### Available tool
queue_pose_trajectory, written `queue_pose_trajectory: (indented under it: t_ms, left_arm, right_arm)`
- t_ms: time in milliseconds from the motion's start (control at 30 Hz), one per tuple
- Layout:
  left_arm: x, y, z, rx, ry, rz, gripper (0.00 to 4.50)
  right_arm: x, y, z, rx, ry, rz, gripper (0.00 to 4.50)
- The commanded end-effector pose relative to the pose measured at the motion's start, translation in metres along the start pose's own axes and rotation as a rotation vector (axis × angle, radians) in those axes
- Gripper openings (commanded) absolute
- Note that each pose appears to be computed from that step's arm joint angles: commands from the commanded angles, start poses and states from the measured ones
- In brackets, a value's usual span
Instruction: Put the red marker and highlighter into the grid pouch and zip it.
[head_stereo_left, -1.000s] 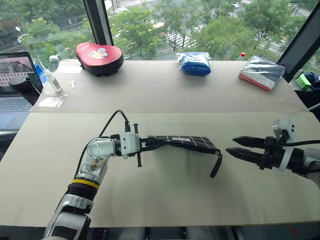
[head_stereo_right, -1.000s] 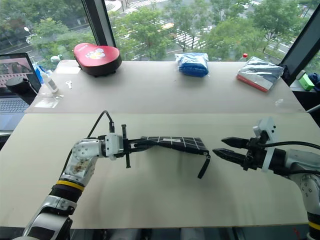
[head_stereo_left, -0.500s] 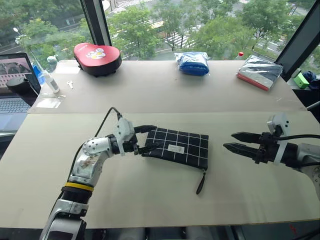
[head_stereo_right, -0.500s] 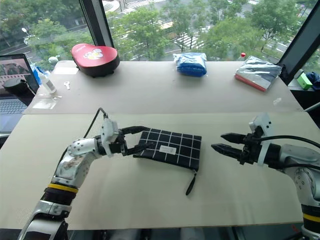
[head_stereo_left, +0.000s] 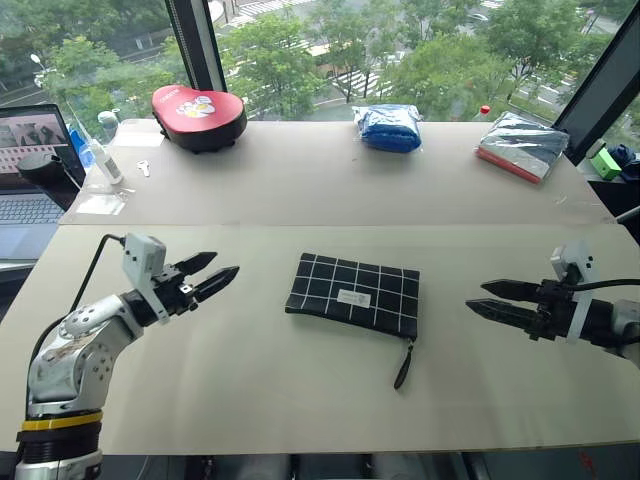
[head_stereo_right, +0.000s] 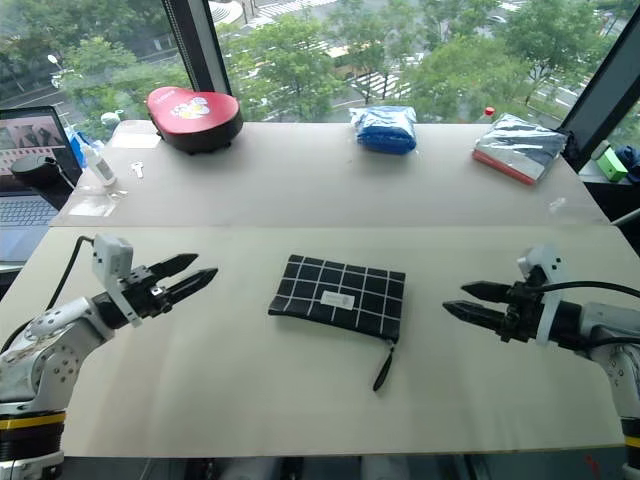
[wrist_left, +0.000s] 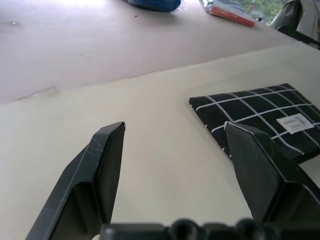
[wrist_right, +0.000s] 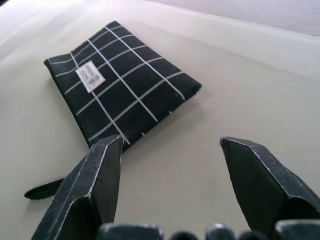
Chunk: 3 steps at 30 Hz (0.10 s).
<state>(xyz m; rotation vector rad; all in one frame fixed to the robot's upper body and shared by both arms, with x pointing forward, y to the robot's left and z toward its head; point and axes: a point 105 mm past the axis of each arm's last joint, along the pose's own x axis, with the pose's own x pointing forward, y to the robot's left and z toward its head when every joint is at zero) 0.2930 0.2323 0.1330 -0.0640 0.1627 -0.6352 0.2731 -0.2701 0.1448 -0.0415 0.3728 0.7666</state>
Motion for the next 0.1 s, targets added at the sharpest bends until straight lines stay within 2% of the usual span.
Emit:
queue_pose_trajectory:
  t_ms: [33, 100]
  left_arm:
    - [-0.0105, 0.0038, 0.0118, 0.046, -0.014, 0.019, 3.43]
    - [-0.0113, 0.0038, 0.0117, 0.038, -0.017, 0.019, 3.43]
  right_arm:
    - [-0.0083, -0.0050, 0.0185, -0.068, -0.042, -0.026, 3.44]
    - [-0.0055, -0.0041, 0.0188, -0.071, -0.042, -0.019, 3.44]
